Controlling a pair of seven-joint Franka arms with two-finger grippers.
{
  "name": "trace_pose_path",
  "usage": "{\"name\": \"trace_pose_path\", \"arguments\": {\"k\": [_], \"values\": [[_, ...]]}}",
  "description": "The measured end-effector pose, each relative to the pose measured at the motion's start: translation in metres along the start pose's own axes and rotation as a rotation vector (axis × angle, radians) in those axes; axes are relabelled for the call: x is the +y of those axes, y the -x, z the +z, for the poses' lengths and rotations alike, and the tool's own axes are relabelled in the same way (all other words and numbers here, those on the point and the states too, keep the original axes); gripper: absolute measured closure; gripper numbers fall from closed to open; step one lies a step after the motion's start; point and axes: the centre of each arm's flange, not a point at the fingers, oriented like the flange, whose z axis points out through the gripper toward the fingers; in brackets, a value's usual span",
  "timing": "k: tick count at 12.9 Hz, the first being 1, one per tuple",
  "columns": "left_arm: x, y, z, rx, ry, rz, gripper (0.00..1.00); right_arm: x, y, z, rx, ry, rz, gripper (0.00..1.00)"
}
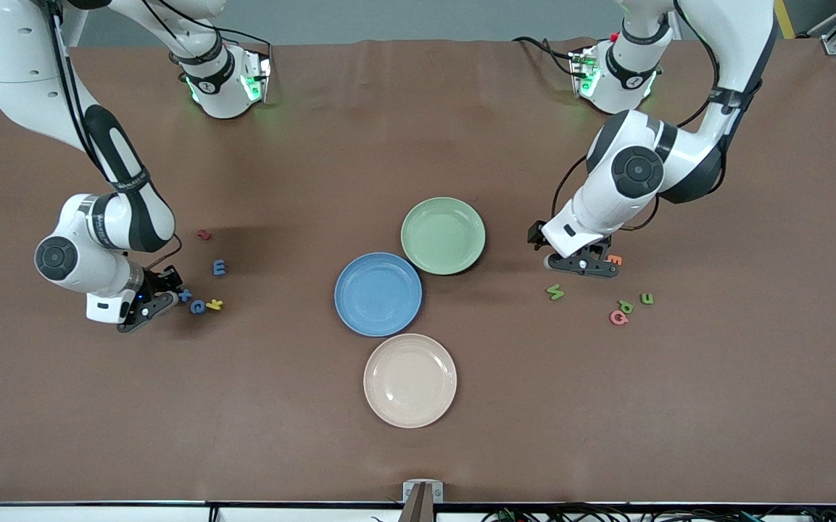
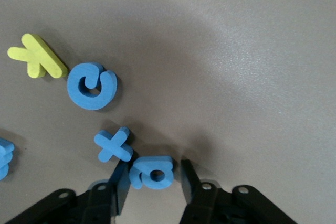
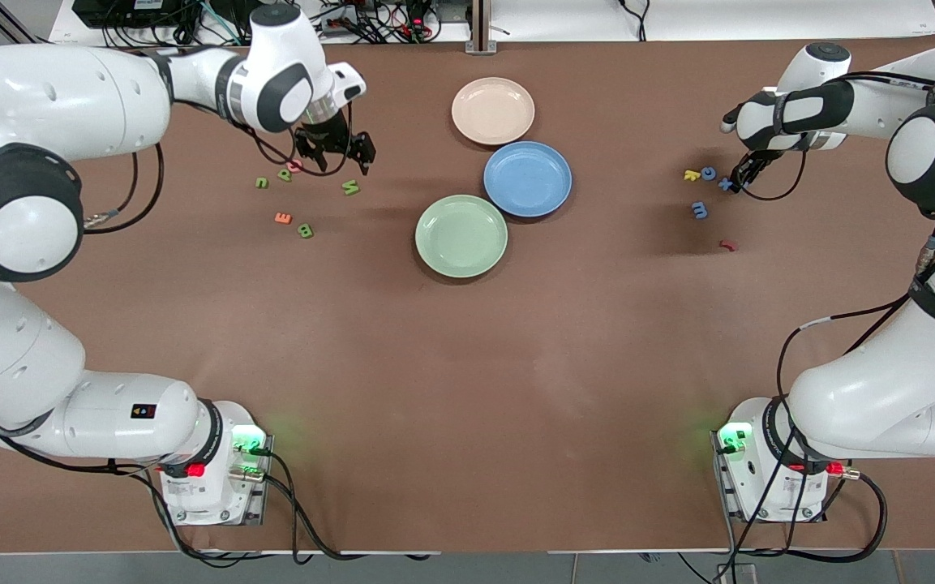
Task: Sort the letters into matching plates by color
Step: 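Grasp a blue letter with the right gripper while the left gripper approaches Z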
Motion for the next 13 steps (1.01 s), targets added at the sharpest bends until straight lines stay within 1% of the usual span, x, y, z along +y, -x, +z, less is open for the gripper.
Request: {"name": "trace_pose_path", "arguments": {"k": [1,2,3,4,5,6,8,9,11,13], "values": [[-0.006,-0.003,0.008,-0.003,-0.003,-0.033,0.13,-0.001,0.000,-0.003,0.000,-0.001,-0.003,0.63],[-0.014,-0.008,0.015,0.001,-0.020,-0.076,0.14,-0.001,0.000,-0.001,-0.002,-0.002,-0.003,0.63],[-0.025,-0.013,0.021,0.006,-0.047,-0.128,0.18,-0.001,0.000,-0.001,-0.001,-0.002,-0.003,0.63],[-0.035,-0.020,0.027,0.010,-0.068,-0.192,0.18,0.000,-0.001,-0.002,-0.002,-0.002,-0.003,0.63],[-0.043,-0.026,0.033,0.008,-0.073,-0.262,0.21,0.001,-0.002,-0.007,-0.011,-0.010,-0.002,0.63],[-0.046,-0.031,0.038,0.006,-0.070,-0.334,0.21,0.002,-0.003,-0.019,-0.034,-0.028,0.001,0.63],[-0.039,-0.040,0.049,0.006,-0.065,-0.493,0.22,-0.004,-0.016,-0.065,-0.085,-0.063,0.041,0.63],[-0.033,-0.043,0.053,0.010,-0.071,-0.539,0.22,-0.017,-0.028,-0.090,-0.104,-0.066,0.076,0.63],[-0.026,-0.045,0.063,0.016,-0.092,-0.568,0.24,-0.066,-0.057,-0.125,-0.134,-0.054,0.162,0.63],[-0.029,-0.048,0.071,0.026,-0.080,-0.603,0.26,-0.133,-0.092,-0.133,-0.150,-0.022,0.275,0.63]]}}
